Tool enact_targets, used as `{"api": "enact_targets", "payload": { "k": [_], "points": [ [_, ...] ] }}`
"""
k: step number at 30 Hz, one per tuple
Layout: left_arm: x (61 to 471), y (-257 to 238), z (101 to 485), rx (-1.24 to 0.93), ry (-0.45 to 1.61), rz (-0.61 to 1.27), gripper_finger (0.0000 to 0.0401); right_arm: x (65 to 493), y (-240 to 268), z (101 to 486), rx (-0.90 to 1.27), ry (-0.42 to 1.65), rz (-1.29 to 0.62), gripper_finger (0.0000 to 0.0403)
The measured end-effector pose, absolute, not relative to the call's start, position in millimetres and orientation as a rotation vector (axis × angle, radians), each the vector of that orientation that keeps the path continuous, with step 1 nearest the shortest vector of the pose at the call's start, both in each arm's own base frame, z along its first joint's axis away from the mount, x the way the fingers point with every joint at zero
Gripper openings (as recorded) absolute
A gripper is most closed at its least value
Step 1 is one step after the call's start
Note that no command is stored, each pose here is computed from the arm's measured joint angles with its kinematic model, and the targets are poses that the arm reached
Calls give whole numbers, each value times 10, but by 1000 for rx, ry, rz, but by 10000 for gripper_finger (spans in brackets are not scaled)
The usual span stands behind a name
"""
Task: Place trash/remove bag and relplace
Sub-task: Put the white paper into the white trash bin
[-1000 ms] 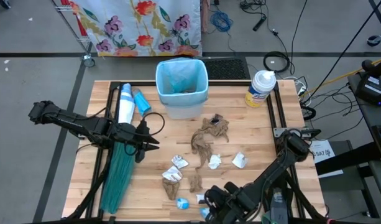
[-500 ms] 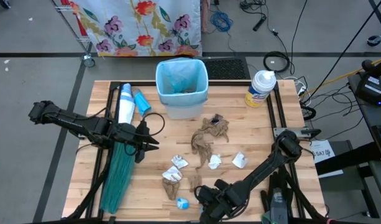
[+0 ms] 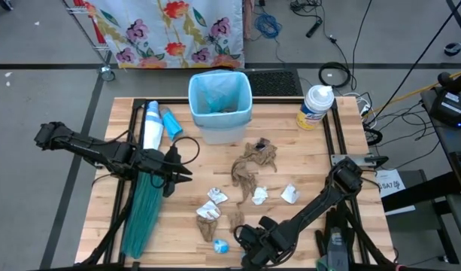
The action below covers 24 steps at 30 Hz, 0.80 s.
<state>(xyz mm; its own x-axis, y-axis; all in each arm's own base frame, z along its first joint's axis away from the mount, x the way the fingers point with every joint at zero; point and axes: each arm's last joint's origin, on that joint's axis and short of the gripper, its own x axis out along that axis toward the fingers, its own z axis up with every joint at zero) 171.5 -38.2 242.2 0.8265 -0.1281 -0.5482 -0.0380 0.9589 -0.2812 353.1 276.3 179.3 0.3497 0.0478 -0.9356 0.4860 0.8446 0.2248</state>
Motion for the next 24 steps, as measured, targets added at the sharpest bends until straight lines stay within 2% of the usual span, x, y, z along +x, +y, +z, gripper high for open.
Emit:
{"api": "enact_targets", "payload": {
  "k": [4, 8, 10, 24],
  "points": [
    [1715, -382, 2423, -288, 598, -48, 108, 3532, 2766, 1735, 501, 1211, -302, 103],
    [1715, -382, 2423, -290, 597, -48, 108, 3524, 2745, 1752, 503, 1220, -314, 31],
    [1716, -383, 2424, -290, 596, -49, 109, 3504, 2679, 1809, 506, 1232, -355, 9],
    [1717, -383, 2426, -294, 594, -48, 109, 3390, 1892, 2873, 534, 1057, -428, 0]
  ]
}}
